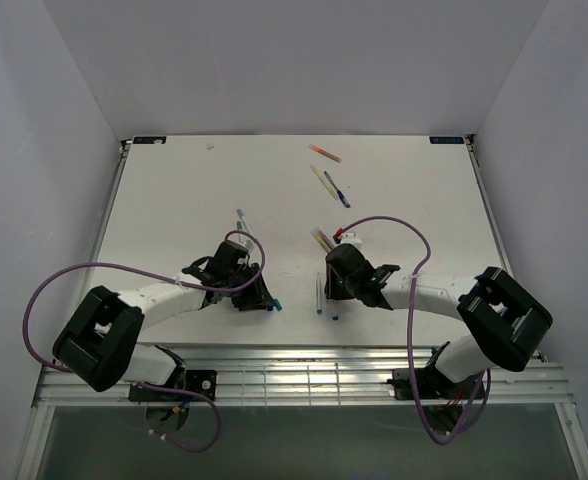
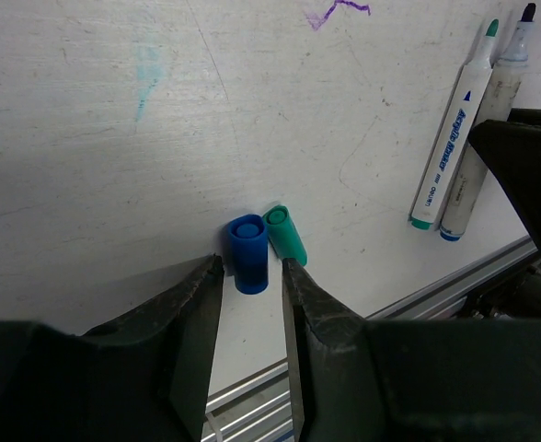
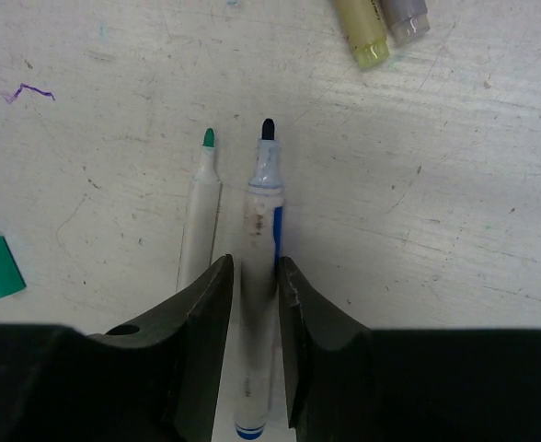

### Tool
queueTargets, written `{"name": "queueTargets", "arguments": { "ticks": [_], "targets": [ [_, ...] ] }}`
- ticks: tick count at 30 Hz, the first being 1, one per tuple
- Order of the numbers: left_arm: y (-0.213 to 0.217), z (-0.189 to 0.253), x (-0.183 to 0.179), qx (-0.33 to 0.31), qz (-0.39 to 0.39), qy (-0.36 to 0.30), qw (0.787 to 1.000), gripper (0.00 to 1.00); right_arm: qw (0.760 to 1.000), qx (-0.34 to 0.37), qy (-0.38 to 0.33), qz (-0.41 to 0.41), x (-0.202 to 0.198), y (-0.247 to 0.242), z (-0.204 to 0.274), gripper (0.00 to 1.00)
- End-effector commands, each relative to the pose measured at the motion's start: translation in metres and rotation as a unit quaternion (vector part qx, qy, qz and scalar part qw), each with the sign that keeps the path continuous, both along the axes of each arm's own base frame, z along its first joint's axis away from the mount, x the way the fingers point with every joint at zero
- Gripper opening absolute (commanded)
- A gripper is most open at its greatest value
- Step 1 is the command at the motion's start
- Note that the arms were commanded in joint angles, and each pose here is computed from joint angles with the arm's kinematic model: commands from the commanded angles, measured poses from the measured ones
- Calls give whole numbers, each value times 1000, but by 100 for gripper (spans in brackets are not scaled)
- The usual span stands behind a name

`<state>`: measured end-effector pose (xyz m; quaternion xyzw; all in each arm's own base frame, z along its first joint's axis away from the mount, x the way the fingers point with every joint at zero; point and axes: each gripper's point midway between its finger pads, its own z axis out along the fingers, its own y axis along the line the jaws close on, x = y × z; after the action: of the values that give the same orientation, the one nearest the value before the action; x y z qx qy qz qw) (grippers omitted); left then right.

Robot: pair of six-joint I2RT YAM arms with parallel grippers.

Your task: Open the pen caps

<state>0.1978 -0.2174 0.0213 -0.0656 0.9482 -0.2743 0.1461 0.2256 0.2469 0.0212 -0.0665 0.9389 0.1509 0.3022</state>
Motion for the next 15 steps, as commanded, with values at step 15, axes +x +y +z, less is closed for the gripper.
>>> {"name": "queueTargets", "arguments": {
  "ticks": [15],
  "targets": [
    [9, 8, -6, 5, 2, -22, 1000, 48, 999, 10, -33, 6, 7, 0, 35, 41]
  ]
}}
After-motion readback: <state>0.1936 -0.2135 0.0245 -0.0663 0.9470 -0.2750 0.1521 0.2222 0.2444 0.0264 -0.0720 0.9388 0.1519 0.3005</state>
